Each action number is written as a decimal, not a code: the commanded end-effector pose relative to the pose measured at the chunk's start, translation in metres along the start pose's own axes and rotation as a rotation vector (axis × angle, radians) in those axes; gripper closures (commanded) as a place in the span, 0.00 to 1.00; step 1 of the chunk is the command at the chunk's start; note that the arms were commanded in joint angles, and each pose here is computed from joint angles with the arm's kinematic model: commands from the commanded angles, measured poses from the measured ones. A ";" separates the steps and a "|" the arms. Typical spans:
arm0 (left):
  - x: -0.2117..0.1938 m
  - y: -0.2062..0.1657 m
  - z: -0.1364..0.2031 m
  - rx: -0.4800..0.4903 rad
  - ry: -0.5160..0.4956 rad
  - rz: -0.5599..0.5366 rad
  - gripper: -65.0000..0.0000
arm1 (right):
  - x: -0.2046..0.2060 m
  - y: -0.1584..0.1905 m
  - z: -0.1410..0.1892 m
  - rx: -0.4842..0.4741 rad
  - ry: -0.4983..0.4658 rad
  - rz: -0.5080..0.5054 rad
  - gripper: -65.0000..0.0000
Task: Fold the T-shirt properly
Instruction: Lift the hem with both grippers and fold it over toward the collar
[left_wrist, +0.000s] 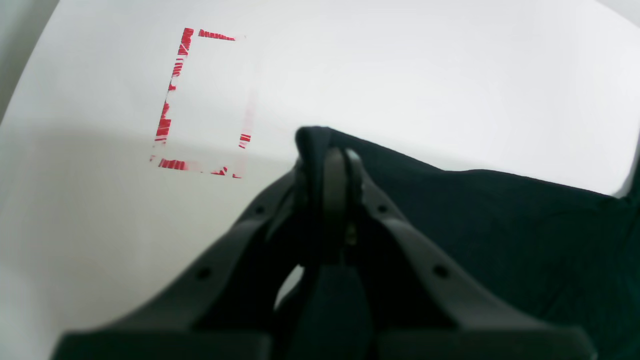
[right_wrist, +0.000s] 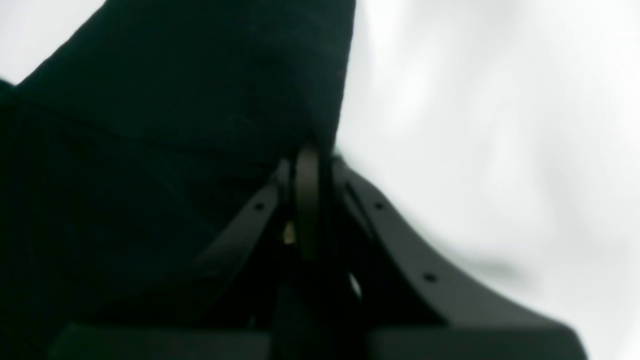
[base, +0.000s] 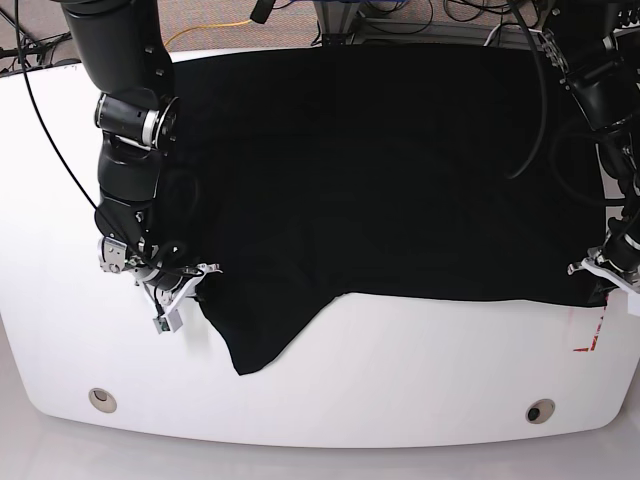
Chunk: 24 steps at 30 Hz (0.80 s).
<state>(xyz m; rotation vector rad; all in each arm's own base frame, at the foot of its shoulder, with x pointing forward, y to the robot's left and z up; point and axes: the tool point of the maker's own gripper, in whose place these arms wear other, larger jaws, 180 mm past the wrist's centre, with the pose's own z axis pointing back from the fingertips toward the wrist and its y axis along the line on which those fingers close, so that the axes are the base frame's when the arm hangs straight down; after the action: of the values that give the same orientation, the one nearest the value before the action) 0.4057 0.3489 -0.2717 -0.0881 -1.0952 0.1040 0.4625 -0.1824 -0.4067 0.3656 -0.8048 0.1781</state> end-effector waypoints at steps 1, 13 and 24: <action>0.031 0.005 0.006 0.008 -0.077 -0.025 0.99 | 0.043 -0.009 0.013 -0.026 -0.079 0.041 1.00; 0.046 0.009 0.005 0.011 -0.100 -0.019 0.99 | 0.103 -0.015 0.065 -0.170 -0.078 0.253 1.00; 0.059 -0.003 0.016 -0.001 -0.129 -0.082 0.99 | 0.101 -0.014 0.113 -0.311 -0.019 0.377 1.00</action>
<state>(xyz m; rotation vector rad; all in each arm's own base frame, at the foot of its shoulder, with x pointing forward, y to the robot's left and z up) 0.4152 0.3506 -0.2392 -0.0593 -1.1613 0.0647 0.4560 -0.2284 -0.2922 -0.0293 -0.8428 0.3898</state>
